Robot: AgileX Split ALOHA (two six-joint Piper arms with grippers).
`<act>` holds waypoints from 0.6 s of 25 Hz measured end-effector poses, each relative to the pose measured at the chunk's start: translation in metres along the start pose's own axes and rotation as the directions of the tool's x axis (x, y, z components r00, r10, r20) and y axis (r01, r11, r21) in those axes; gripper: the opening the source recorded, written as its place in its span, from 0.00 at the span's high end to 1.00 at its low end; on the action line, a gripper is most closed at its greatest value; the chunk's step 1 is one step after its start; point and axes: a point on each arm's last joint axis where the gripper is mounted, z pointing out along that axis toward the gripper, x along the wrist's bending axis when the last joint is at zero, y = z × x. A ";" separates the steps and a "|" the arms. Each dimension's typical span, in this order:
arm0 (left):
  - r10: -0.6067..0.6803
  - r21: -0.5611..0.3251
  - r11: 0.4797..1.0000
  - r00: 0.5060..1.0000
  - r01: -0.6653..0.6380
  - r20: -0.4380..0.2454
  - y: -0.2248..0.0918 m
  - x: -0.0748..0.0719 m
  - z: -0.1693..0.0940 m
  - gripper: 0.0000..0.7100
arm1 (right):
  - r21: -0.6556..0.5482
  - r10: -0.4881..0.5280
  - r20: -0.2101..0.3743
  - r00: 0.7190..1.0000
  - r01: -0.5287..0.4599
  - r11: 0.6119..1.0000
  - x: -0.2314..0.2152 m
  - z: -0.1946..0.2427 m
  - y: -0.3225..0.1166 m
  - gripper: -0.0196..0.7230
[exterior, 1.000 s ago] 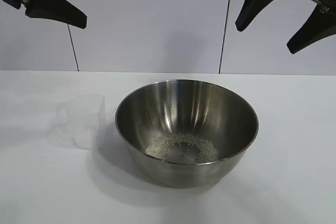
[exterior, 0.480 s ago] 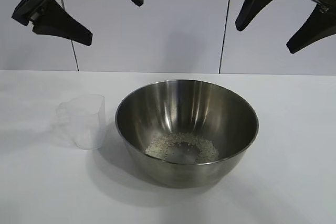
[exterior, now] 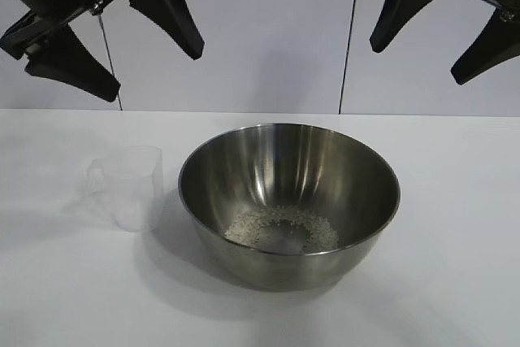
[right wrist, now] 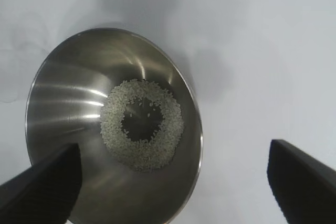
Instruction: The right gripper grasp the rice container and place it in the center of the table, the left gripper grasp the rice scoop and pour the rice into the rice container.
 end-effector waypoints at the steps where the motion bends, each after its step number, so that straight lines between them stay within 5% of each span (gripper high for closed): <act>1: 0.001 0.002 1.000 1.000 -0.001 0.000 0.000 0.000 0.000 0.02 | 0.000 0.000 0.000 1.000 0.000 1.000 0.000 0.000 0.000 0.08; 15: 0.020 0.008 1.000 1.000 -0.019 -0.019 -0.001 0.002 0.000 0.02 | 0.002 0.001 0.001 1.000 -0.001 1.000 0.000 0.000 0.000 0.08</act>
